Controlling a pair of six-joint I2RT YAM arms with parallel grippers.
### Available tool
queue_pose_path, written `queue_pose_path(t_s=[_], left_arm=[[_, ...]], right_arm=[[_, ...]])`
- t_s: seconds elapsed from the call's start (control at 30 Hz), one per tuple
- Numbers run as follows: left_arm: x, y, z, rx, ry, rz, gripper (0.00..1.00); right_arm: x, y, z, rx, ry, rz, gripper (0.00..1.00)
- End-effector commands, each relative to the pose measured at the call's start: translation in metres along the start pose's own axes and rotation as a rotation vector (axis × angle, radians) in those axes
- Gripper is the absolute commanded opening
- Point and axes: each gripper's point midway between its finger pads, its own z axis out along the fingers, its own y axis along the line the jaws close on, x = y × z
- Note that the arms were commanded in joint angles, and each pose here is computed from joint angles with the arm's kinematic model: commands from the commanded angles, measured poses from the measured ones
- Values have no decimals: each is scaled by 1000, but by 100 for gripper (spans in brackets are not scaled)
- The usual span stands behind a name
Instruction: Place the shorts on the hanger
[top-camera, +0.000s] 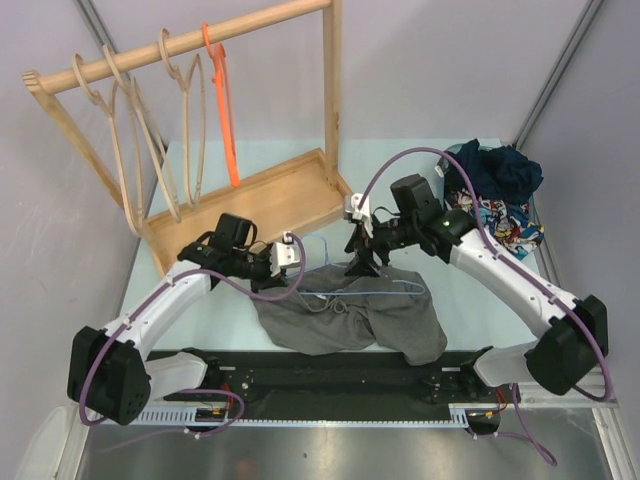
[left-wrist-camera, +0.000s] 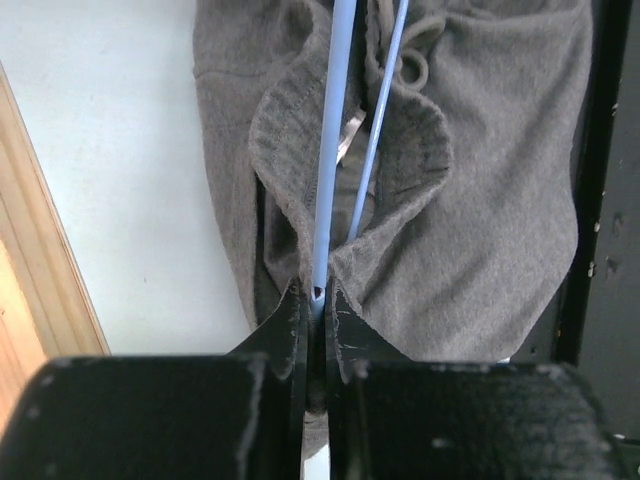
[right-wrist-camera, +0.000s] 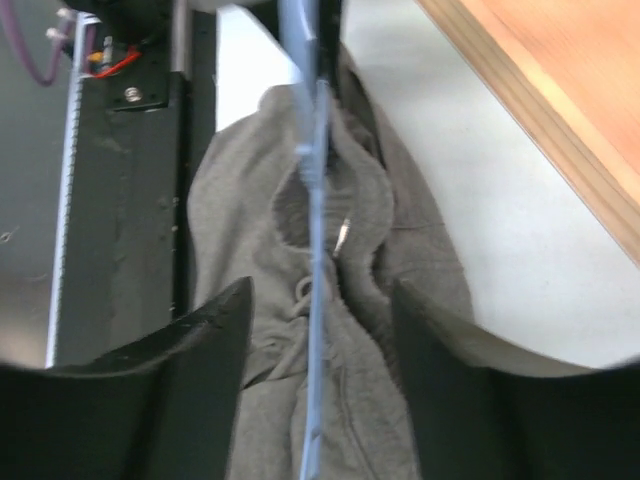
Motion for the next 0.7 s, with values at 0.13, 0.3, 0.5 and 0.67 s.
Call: queue_pose_path(t_s=[0.13, 0.3, 0.5, 0.67], left_arm=[[-56, 11, -13, -14, -179, 49, 1], [-76, 10, -19, -19, -250, 66, 8], [-90, 12, -18, -13, -283, 54, 14], [-97, 12, -17, 5, -302, 33, 18]], right_arm=[[-11, -21, 18, 23, -39, -43, 19], [-13, -29, 21, 39, -54, -31, 0], [-21, -32, 24, 21, -99, -23, 0], [-21, -34, 28, 0, -112, -6, 0]])
